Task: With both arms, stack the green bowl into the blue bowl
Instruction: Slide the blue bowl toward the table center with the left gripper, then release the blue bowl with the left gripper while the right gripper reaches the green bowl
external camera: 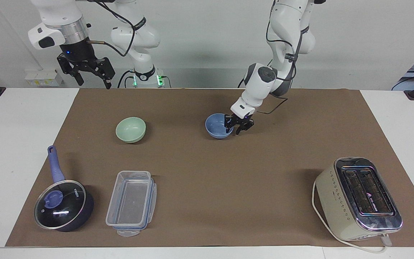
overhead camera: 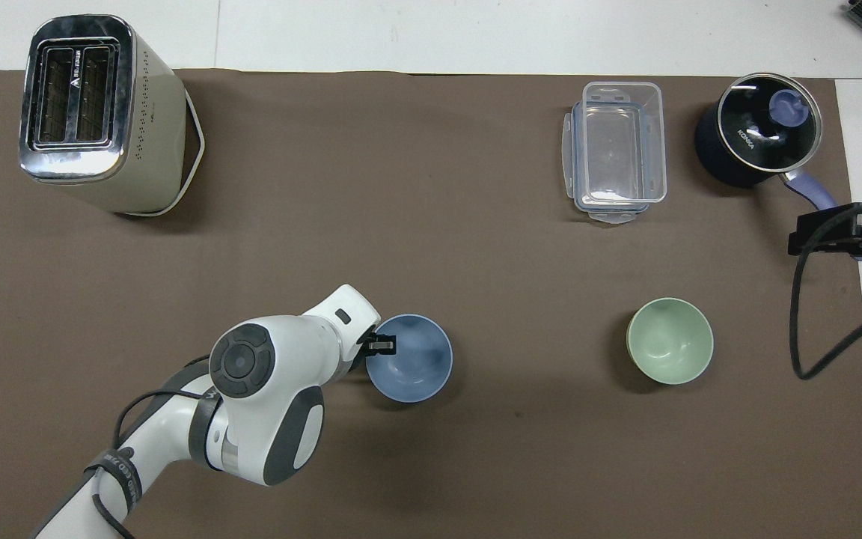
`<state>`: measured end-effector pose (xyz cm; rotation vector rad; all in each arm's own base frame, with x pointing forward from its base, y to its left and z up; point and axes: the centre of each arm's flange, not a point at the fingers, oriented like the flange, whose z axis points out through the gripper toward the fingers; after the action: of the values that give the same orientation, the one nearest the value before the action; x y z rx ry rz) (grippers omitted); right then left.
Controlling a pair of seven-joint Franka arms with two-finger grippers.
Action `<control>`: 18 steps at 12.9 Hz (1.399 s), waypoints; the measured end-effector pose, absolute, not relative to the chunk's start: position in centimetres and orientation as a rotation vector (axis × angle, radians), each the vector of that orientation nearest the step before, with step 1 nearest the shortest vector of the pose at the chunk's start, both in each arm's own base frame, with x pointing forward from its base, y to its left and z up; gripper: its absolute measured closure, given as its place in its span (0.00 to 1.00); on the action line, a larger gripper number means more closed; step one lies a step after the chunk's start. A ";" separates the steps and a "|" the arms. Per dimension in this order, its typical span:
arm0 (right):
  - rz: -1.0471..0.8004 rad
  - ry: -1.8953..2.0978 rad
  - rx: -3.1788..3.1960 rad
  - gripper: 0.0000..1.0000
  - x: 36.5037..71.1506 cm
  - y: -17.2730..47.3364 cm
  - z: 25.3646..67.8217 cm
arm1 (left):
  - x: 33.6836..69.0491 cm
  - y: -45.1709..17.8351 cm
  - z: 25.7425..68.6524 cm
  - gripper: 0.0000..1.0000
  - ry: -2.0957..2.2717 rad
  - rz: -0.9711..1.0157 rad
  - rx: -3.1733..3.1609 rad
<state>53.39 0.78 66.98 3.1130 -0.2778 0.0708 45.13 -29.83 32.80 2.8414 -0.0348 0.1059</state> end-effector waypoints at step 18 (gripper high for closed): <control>-0.029 -0.154 3.132 0.00 49.5 -3.7 36.8 | 56.5 -5.9 60.5 0.00 -0.031 -0.014 3.109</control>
<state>49.49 -3.67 36.82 3.1321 -0.1541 -0.0294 56.50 -5.87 60.45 3.1092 -0.0311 -0.0135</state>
